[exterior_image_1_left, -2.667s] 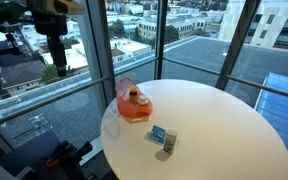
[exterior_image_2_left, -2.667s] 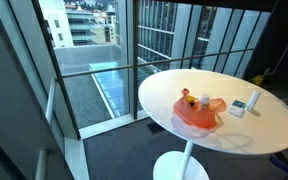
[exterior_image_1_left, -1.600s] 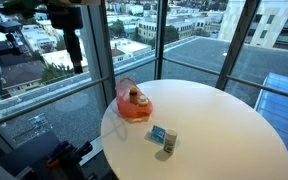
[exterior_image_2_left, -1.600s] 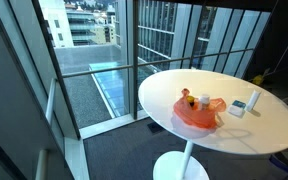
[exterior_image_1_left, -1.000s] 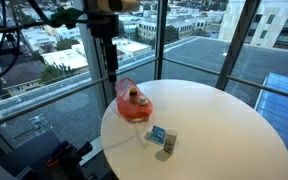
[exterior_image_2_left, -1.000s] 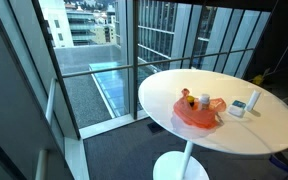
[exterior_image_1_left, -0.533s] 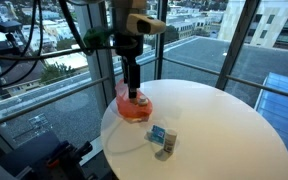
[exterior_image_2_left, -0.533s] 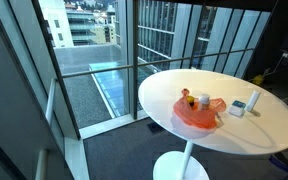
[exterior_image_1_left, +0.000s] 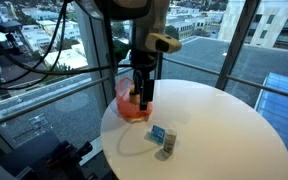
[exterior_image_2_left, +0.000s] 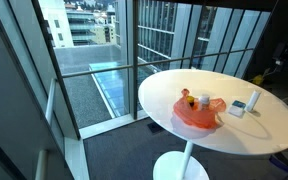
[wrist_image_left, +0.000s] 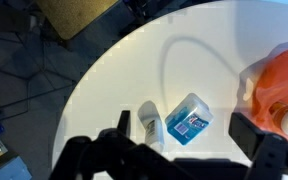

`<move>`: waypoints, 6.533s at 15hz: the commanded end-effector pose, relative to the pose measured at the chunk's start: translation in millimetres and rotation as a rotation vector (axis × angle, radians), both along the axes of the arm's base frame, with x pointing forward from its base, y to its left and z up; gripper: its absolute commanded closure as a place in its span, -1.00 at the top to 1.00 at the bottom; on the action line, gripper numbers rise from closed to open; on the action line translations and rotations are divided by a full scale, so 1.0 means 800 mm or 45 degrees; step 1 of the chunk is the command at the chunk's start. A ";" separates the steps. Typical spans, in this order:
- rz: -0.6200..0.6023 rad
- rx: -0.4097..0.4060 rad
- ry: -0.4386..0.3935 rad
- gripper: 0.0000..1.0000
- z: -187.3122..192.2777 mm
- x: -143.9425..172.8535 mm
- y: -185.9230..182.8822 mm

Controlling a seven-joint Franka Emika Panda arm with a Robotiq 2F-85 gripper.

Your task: Pick up the longer upright white container from the table and put it in the orange plastic bag

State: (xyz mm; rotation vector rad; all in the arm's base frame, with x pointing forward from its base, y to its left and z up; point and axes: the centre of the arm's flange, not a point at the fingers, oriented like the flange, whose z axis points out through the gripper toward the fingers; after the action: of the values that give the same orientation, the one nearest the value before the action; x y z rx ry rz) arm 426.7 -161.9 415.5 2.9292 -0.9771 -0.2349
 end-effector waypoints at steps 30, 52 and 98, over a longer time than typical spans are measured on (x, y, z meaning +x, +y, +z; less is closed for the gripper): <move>-0.280 -0.079 -0.103 1.00 -0.154 0.071 -0.098; -0.328 -0.118 -0.076 -0.77 -0.196 0.101 -0.101; 0.532 -0.042 -0.057 -0.77 -0.068 0.149 0.200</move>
State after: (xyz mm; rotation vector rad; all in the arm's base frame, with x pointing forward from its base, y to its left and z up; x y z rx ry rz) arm 541.6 -13.8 362.3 3.0487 -0.3916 -0.1764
